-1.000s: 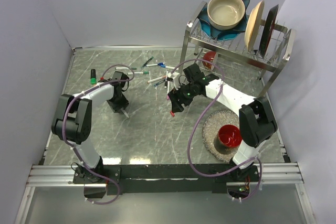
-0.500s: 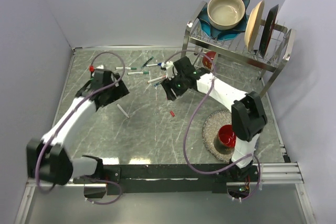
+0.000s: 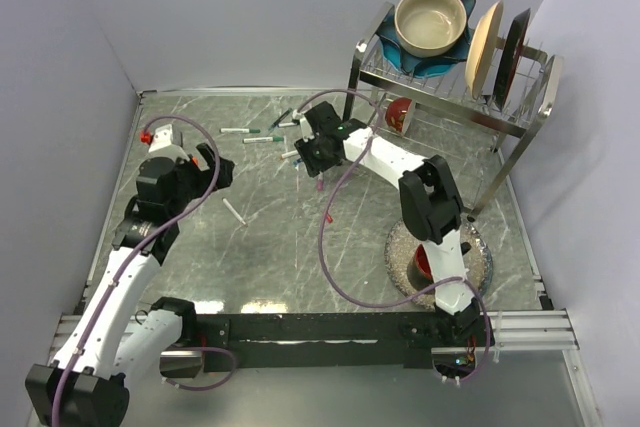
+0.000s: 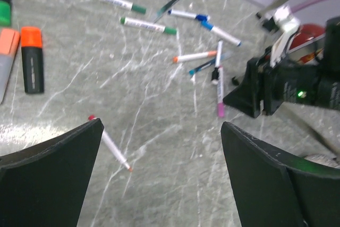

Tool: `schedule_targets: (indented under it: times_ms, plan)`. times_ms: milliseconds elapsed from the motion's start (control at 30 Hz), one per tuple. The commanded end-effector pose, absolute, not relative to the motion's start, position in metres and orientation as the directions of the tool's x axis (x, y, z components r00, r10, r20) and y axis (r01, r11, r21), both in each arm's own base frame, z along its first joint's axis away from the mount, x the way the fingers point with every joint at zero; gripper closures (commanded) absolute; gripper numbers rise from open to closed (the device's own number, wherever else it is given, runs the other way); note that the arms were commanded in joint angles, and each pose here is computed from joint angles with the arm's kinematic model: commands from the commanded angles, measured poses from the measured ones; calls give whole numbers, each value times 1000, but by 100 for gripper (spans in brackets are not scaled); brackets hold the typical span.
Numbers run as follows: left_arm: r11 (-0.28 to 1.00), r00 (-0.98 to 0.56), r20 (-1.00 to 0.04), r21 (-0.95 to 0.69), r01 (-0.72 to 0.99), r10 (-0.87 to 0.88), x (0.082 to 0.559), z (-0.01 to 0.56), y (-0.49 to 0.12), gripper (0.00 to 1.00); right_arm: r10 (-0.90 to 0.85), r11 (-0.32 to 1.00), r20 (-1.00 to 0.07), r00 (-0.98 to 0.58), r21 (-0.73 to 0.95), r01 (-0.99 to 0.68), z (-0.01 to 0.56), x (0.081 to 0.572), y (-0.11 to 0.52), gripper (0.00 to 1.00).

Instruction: Open the pen caps

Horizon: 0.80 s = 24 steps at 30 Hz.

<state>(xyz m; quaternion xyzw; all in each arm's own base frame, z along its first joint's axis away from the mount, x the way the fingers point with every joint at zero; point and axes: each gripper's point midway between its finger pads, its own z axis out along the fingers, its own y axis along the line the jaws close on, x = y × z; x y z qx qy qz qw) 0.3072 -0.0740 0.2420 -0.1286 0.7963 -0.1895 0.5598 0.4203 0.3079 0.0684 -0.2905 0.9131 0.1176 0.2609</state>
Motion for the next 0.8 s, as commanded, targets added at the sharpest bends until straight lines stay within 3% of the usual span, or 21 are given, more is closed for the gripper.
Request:
schedule_targets:
  times_ms: [0, 767]
  plan:
    - [904, -312, -866, -424, 46, -391, 313, 246, -75, 0, -424, 846, -558, -714, 39, -532, 75, 435, 309, 53]
    - [907, -302, -863, -421, -11, -404, 317, 241, -63, 1, -429, 876, -452, -782, 4, -483, 22, 423, 291, 53]
